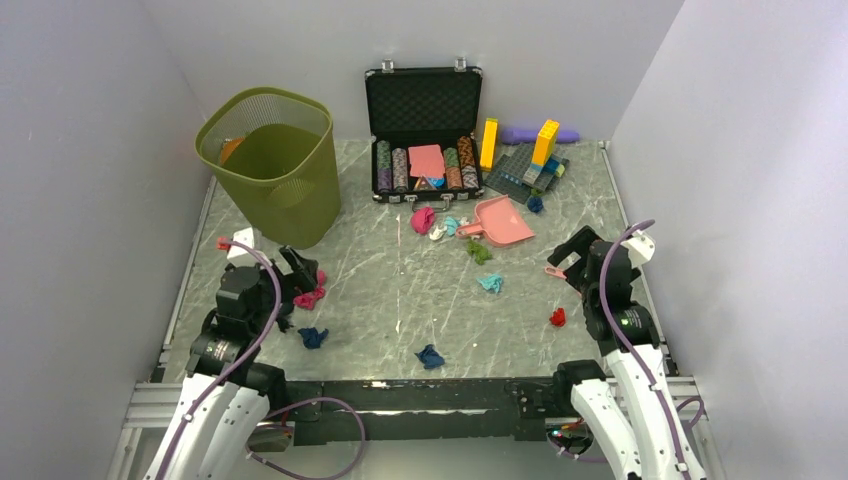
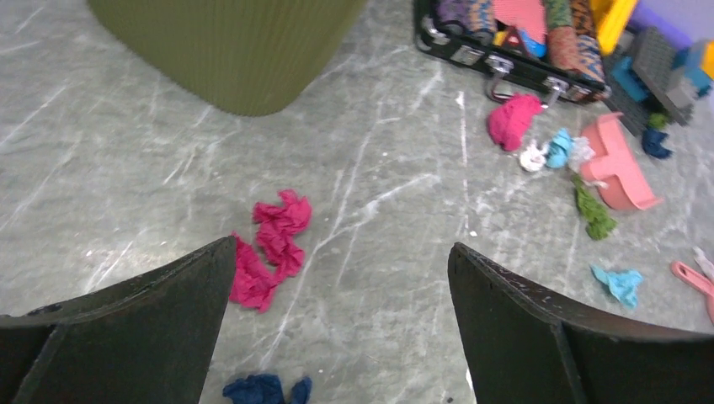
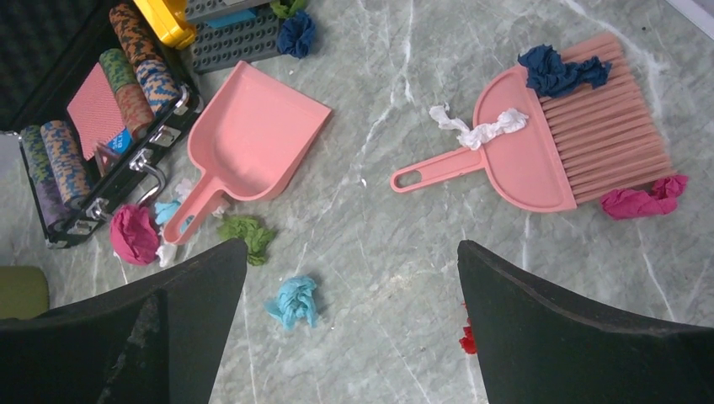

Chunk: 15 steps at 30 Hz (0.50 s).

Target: Sweep away the paper scraps from the table

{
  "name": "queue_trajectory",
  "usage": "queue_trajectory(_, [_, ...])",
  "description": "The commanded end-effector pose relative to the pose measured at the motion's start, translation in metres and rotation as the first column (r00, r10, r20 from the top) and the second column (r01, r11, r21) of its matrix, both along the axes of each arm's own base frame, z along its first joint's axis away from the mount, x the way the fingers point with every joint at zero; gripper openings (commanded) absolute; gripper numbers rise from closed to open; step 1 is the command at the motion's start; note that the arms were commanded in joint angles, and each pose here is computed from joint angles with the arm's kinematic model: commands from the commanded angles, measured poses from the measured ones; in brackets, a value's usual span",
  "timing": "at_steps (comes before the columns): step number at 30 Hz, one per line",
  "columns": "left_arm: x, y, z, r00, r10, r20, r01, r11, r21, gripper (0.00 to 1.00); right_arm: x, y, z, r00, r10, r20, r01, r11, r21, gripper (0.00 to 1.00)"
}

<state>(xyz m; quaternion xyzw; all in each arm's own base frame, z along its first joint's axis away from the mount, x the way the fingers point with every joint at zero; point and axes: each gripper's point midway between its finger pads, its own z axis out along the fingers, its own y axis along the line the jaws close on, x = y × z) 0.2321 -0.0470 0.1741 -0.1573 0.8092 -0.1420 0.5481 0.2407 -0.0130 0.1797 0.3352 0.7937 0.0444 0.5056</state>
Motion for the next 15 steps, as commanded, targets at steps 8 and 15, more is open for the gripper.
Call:
queue_trajectory(8, [0.013, -0.081, 0.078, 0.877, -0.443, 0.186, 0.443, 0.896, 0.044, 0.99, 0.004, -0.006, 0.001, 0.993, -0.095, -0.073, 0.098, 0.994, 0.041, 1.00])
queue_trajectory(15, [0.023, -0.130, 0.101, 0.798, -0.589, 0.127, 0.561, 0.803, 0.203, 0.99, 0.012, -0.004, 0.002, 0.992, -0.095, -0.083, 0.099, 0.994, 0.044, 1.00])
